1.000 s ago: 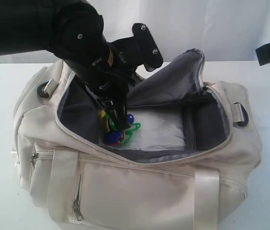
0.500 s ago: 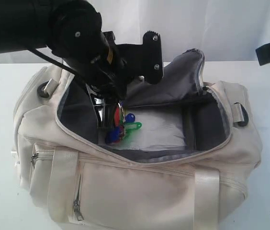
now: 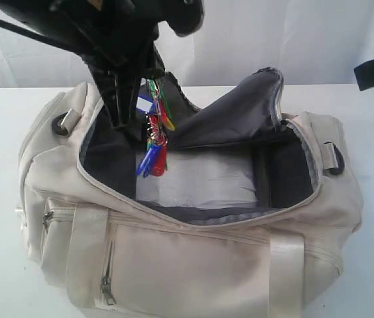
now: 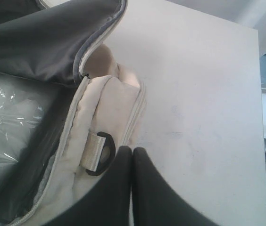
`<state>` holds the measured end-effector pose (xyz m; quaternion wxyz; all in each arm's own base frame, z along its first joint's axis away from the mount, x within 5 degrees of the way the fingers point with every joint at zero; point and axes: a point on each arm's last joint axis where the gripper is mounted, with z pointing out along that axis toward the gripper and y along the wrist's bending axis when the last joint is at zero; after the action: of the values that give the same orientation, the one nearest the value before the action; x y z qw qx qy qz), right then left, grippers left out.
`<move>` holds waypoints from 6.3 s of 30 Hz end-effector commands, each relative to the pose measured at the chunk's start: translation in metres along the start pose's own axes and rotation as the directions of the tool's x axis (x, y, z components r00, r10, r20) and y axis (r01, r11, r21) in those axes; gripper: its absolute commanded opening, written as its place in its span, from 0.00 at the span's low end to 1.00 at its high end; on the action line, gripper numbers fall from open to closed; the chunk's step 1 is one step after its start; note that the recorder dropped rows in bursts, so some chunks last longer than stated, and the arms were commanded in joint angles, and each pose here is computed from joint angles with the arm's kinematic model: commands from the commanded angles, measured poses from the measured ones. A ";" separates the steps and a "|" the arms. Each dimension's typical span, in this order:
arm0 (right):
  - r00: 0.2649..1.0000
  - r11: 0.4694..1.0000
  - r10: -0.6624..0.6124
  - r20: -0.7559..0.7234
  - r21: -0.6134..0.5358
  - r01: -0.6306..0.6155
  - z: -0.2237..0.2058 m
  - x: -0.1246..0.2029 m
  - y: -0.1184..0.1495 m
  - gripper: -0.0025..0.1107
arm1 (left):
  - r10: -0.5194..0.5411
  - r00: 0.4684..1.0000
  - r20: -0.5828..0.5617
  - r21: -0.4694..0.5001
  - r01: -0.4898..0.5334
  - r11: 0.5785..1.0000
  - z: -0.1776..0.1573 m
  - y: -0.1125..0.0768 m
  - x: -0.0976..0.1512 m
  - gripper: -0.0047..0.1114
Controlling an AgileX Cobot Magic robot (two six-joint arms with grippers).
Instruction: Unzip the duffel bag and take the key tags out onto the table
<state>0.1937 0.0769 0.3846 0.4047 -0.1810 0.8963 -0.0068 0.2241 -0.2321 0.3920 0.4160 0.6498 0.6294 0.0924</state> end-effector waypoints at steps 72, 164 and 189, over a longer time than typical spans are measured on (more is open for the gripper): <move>1.000 1.000 0.006 -0.001 0.002 -0.006 -0.001 0.002 0.000 0.02 | -0.407 0.845 -0.347 -0.118 0.392 0.913 0.002 -0.056 0.204 0.04; 1.000 1.000 0.006 -0.001 0.002 -0.006 -0.001 0.002 0.000 0.02 | -0.903 0.420 0.094 -0.159 0.901 0.403 -0.124 -0.113 0.179 0.04; 1.000 1.000 0.017 0.013 -0.009 -0.017 -0.001 0.000 0.001 0.02 | -0.881 0.472 0.030 -0.229 0.861 0.454 -0.115 -0.124 0.192 0.04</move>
<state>0.1939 0.0770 0.3849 0.4065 -0.1772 0.8963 -0.0044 0.0956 -0.0292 0.3076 0.4425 0.1847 0.8767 -0.0376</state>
